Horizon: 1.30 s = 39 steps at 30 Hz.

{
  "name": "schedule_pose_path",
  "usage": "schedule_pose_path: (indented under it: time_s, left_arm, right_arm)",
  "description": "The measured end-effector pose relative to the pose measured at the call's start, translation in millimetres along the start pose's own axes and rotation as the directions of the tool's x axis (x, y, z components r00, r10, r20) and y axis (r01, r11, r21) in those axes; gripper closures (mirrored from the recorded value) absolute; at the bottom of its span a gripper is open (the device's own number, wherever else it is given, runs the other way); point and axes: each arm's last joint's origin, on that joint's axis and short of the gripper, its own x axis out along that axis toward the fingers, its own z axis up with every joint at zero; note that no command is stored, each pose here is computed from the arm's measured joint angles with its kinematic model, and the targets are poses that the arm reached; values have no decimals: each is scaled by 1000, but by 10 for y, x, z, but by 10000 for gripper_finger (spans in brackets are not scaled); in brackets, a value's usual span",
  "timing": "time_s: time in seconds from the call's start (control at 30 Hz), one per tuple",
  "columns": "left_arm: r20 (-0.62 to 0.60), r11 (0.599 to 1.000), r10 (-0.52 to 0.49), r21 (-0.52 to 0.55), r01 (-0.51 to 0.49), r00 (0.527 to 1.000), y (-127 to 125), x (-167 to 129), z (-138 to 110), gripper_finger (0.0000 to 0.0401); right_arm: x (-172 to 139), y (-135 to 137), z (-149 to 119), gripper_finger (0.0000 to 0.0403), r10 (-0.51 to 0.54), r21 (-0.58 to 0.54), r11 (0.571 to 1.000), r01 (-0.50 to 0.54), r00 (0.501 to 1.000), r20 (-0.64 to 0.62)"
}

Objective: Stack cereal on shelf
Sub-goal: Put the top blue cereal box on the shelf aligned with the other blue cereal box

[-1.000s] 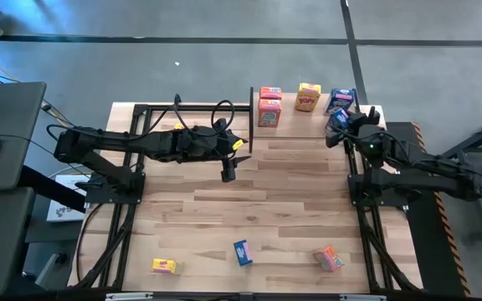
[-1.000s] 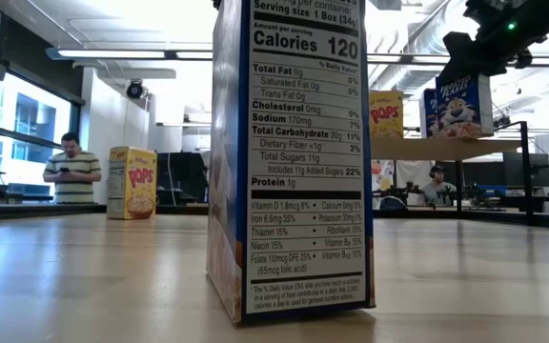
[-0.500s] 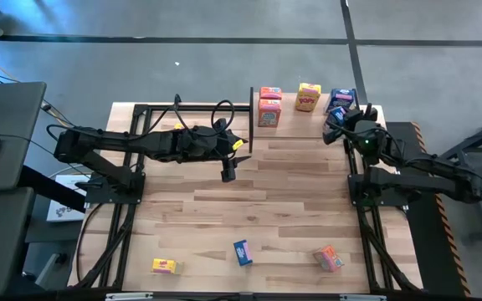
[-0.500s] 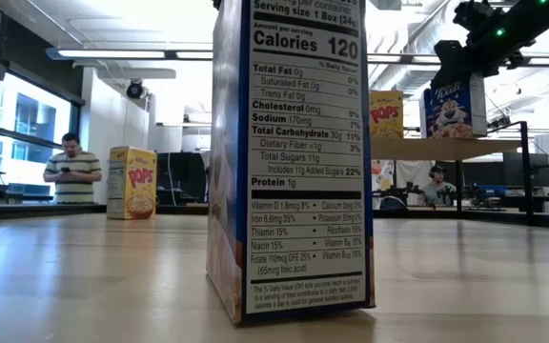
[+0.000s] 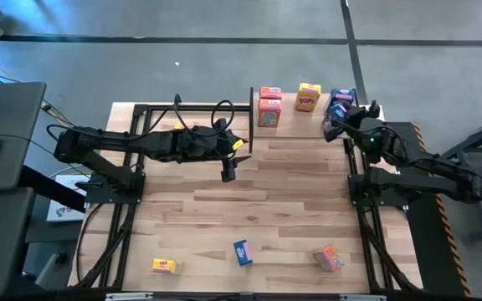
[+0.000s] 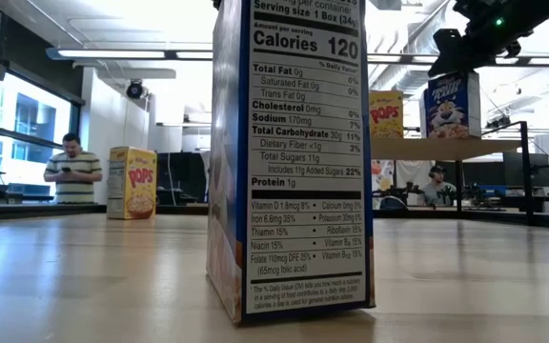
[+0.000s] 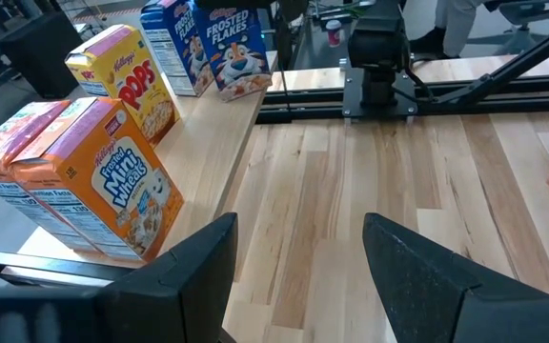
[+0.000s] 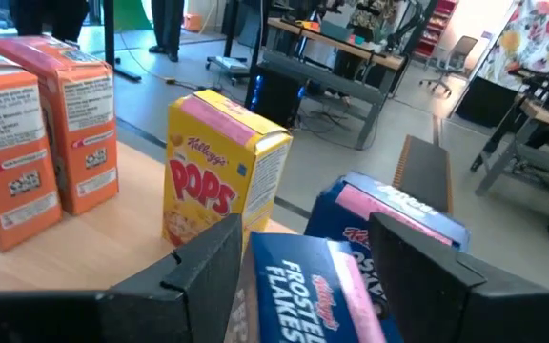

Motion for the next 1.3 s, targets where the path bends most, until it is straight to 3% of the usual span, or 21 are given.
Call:
schedule_pose_path:
  time_s: [0.6, 0.93, 1.07, 1.3]
  left_arm:
    - [-1, 1000, 0, 0, 0, 1000, 0, 0, -1, 183]
    - [-2, 1000, 0, 0, 0, 1000, 1, 0, -2, 183]
    - [-2, 1000, 0, 0, 0, 1000, 1, 0, -2, 183]
    - [-2, 1000, 0, 1, 0, 1000, 1, 0, -2, 183]
  right_arm:
    - [-80, -10, 134, 182, 40, 86, 995, -50, 992, 122]
    - [-287, -57, 462, 182, 218, 121, 961, -247, 952, 215]
    - [-388, -81, 595, 182, 338, 150, 916, -372, 917, 212]
    - [-475, -8, 658, 182, 561, 296, 774, -560, 823, 89]
